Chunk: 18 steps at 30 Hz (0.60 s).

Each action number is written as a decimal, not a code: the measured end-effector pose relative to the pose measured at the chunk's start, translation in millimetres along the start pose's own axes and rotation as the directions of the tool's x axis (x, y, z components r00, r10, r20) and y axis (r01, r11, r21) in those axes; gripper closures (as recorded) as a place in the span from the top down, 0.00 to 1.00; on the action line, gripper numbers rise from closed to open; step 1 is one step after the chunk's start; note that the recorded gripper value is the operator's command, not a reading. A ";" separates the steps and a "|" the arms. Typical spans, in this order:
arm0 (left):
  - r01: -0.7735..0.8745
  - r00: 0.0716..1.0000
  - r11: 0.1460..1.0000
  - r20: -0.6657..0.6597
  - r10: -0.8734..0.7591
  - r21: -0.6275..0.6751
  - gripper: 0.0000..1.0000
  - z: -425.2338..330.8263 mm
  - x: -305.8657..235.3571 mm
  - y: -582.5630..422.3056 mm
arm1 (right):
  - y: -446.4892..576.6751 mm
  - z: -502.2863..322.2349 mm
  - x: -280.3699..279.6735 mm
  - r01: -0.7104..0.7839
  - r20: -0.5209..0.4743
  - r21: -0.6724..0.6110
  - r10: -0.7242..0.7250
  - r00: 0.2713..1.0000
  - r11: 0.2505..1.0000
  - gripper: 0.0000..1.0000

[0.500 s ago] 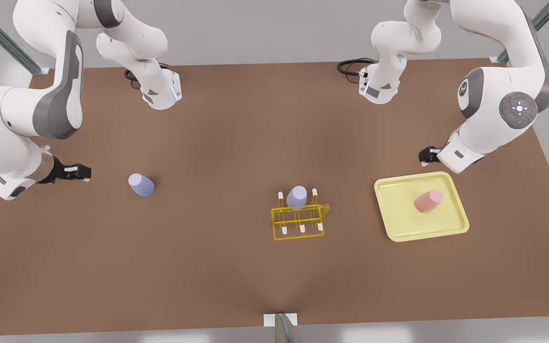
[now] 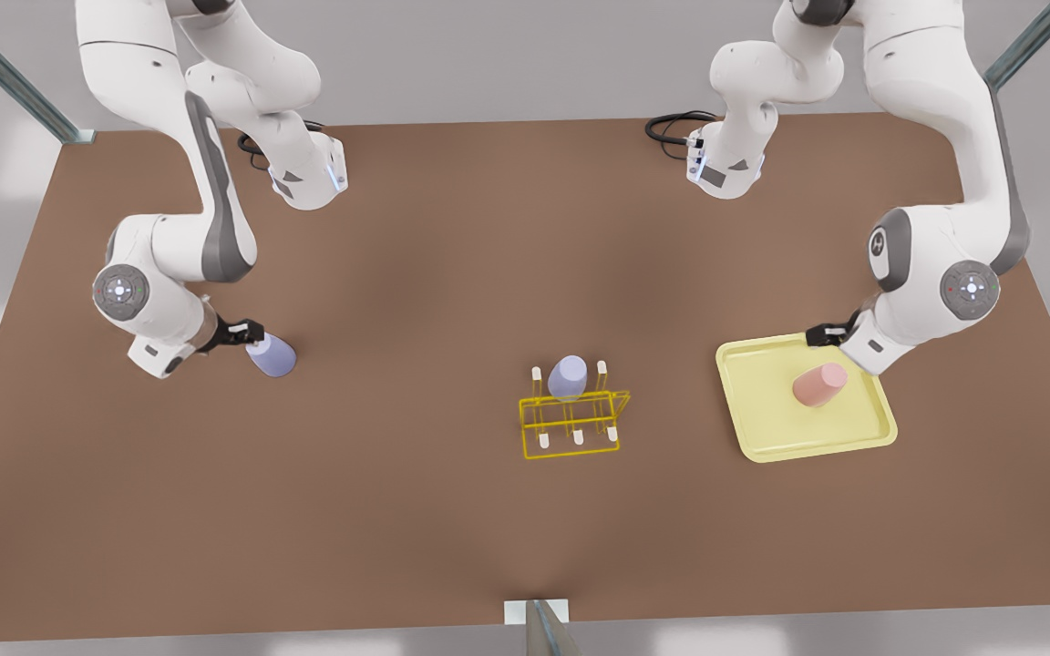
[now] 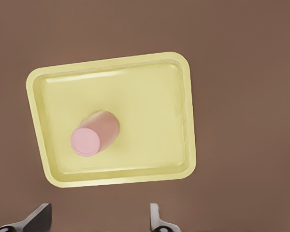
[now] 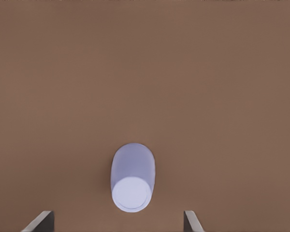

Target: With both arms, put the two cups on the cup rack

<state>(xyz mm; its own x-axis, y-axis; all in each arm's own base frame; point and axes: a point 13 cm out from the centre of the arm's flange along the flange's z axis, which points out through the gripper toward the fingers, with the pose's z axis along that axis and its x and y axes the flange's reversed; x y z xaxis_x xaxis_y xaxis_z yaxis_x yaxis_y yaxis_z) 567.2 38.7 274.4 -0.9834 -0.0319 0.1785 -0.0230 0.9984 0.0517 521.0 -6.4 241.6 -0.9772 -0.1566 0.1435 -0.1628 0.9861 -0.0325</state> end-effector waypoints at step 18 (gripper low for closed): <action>-0.073 0.992 0.997 0.109 0.069 0.038 1.00 109.7 -47.5 39.3 | 3.0 116.7 33.2 -0.067 0.060 -0.019 0.068 0.996 0.998 1.00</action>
<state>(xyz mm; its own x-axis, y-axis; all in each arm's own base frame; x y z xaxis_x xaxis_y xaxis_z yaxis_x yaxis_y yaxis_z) 593.3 84.6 160.1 -0.9964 0.0422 0.0737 0.0424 0.9991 0.0010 472.1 -15.0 130.9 -0.9924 -0.0921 0.0816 -0.0943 0.9953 -0.0236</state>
